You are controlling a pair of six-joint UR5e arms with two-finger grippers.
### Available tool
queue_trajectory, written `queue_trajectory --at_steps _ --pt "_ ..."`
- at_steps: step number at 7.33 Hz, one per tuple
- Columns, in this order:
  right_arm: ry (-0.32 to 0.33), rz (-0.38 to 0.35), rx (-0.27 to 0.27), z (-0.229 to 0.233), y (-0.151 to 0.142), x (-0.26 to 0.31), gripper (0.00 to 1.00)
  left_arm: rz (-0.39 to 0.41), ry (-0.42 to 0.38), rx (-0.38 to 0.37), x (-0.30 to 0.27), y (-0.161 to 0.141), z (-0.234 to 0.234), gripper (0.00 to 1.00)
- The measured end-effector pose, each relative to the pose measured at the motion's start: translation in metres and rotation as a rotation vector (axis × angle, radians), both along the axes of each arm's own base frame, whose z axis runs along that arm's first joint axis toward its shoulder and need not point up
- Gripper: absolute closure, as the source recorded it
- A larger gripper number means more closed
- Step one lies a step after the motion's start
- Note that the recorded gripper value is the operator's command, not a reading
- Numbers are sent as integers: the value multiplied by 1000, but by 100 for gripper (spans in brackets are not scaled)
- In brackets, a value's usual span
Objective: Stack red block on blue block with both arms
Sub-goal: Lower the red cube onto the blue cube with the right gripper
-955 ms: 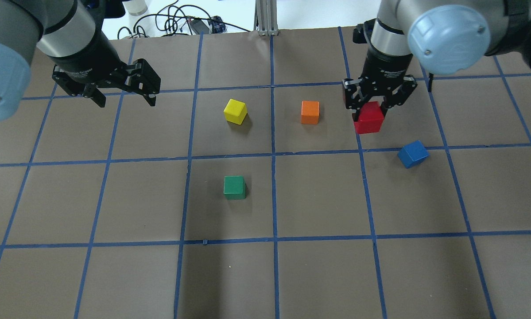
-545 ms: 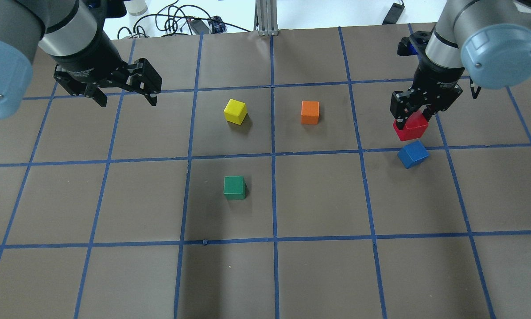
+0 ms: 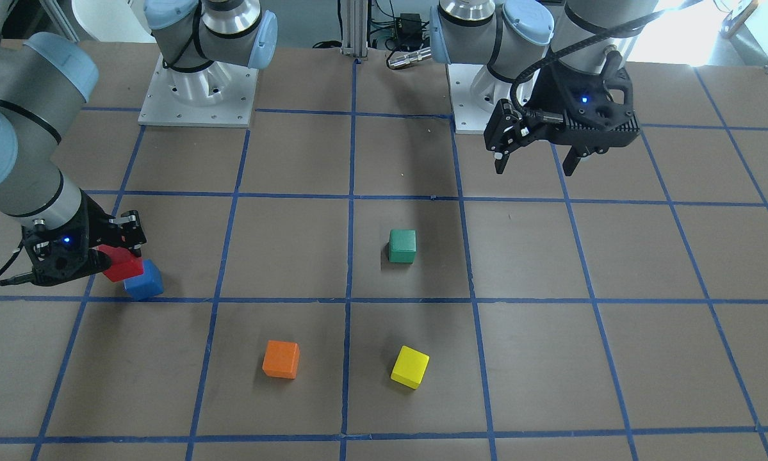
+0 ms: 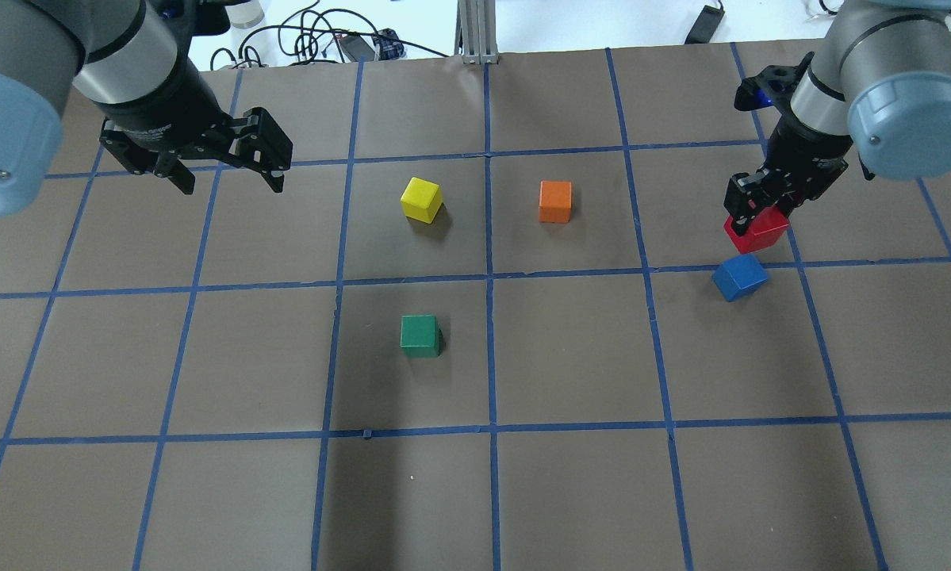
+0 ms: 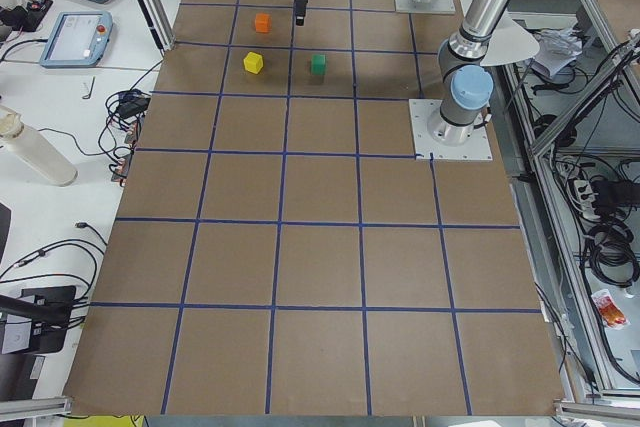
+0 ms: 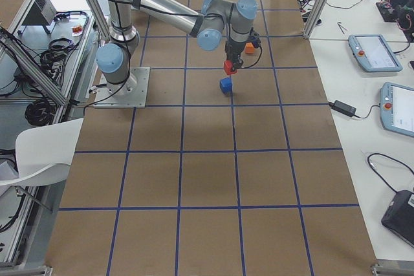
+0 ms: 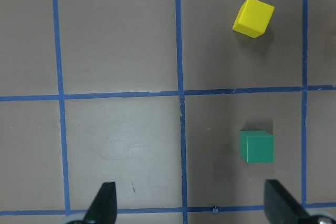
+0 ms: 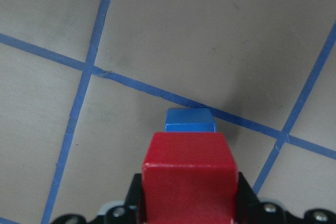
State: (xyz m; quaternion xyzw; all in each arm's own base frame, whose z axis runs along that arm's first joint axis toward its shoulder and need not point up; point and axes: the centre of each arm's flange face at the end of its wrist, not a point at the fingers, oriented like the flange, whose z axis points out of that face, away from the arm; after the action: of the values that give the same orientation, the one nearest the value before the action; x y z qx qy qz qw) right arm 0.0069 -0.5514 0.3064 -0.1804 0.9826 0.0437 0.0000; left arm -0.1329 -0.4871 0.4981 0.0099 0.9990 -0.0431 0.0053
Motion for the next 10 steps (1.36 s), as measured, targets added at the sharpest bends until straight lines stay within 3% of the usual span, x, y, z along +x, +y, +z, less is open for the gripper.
queue_trajectory --at_steps 3,10 --pt "0 32 17 -21 5 -2 100 0 0 2 0 0 -1 0" --pt "-7 19 39 -48 1 -11 100 0 1 2 0 0 -1 0"
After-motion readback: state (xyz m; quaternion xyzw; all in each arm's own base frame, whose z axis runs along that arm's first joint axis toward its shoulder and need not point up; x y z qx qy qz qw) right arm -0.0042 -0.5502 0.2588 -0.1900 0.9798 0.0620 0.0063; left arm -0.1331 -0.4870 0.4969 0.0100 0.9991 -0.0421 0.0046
